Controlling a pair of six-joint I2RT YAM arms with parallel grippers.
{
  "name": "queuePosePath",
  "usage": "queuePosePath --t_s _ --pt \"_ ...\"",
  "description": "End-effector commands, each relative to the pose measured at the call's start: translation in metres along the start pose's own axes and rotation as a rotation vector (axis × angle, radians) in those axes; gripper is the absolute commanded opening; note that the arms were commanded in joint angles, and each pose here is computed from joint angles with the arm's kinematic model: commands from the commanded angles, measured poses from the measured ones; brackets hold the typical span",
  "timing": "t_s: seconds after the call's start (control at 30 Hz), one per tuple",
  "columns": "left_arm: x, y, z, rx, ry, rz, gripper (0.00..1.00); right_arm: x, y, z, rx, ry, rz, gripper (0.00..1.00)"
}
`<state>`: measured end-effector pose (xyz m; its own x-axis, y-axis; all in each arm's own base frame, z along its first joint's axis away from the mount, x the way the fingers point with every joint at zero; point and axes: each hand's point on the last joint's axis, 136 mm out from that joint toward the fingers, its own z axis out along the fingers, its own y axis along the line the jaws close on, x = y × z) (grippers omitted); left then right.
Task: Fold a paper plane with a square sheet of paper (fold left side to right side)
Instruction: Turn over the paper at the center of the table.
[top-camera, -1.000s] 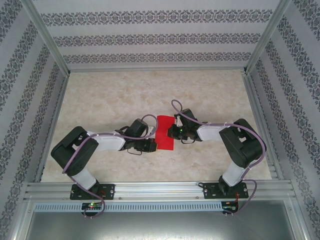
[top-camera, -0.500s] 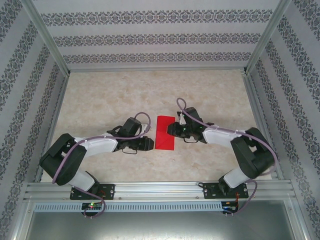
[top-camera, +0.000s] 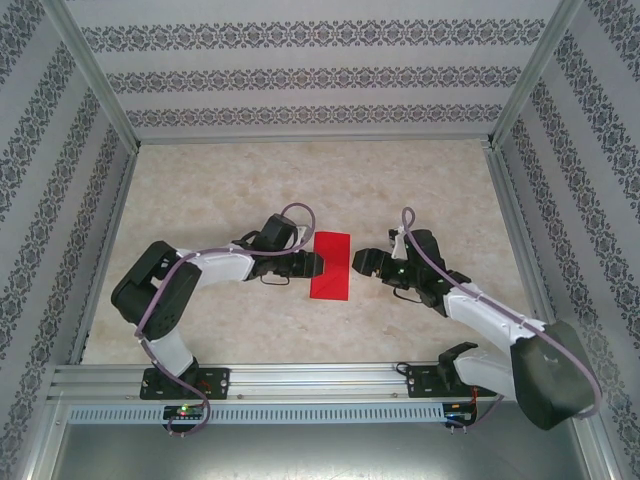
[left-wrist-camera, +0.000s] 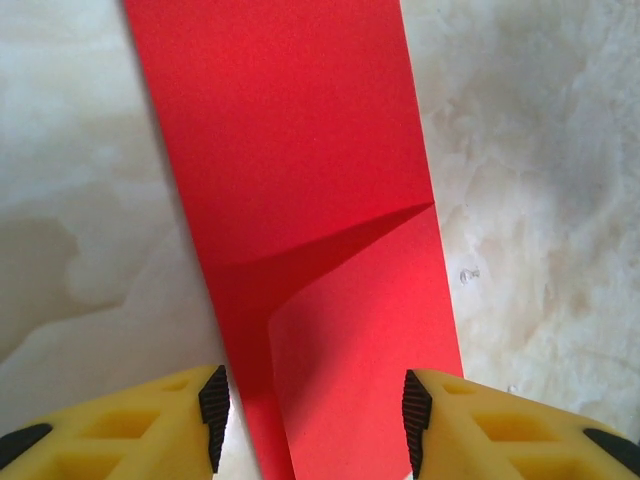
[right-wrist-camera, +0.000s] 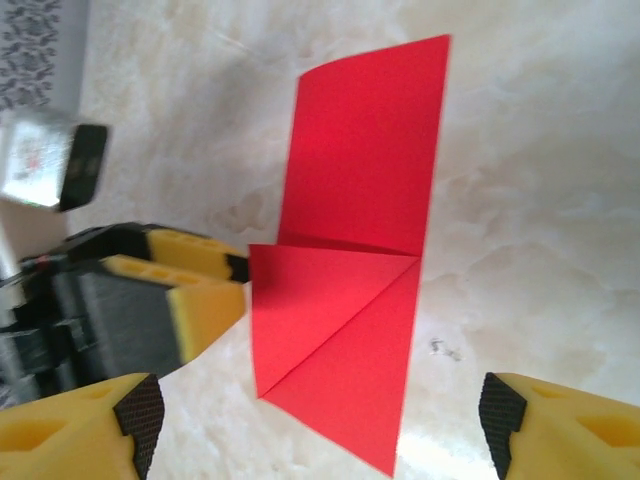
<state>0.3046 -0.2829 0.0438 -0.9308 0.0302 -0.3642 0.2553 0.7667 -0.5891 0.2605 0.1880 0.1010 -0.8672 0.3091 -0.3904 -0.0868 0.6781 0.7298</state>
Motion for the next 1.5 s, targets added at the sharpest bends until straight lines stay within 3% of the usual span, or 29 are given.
queuePosePath --t_s 0.0,0.2,0.37,0.5,0.83,1.13,1.23,1.33,1.4,1.47 --pt "-0.019 -0.006 0.003 0.021 -0.034 0.025 0.50 0.009 0.006 -0.008 -0.042 0.020 -0.011 0.87" --pt "-0.022 0.002 0.005 -0.023 -0.041 0.030 0.28 0.013 0.006 -0.015 -0.047 0.014 -0.006 0.98" --pt "-0.022 0.011 -0.002 -0.085 -0.060 0.057 0.09 0.014 0.004 -0.009 -0.060 0.025 0.027 0.98" --pt "-0.025 0.010 -0.015 -0.102 -0.101 0.073 0.03 0.015 0.013 0.004 -0.125 0.066 0.061 0.98" --pt "-0.023 0.009 -0.025 -0.108 -0.115 0.088 0.05 0.010 0.036 0.042 -0.147 0.156 0.047 0.85" --pt "-0.023 0.007 -0.023 -0.100 -0.109 0.083 0.06 0.013 0.034 0.085 -0.120 0.228 0.110 0.67" --pt "-0.023 0.008 -0.024 -0.101 -0.108 0.083 0.07 0.013 0.037 0.096 -0.144 0.236 0.118 0.56" --pt "-0.024 0.007 -0.025 -0.104 -0.113 0.081 0.14 0.015 0.038 0.101 -0.165 0.242 0.121 0.39" --pt "-0.026 0.007 -0.029 -0.108 -0.128 0.073 0.34 0.014 0.039 0.102 -0.180 0.237 0.116 0.23" --pt "-0.030 0.006 -0.037 -0.108 -0.154 0.066 0.43 0.013 0.039 0.101 -0.182 0.230 0.099 0.11"
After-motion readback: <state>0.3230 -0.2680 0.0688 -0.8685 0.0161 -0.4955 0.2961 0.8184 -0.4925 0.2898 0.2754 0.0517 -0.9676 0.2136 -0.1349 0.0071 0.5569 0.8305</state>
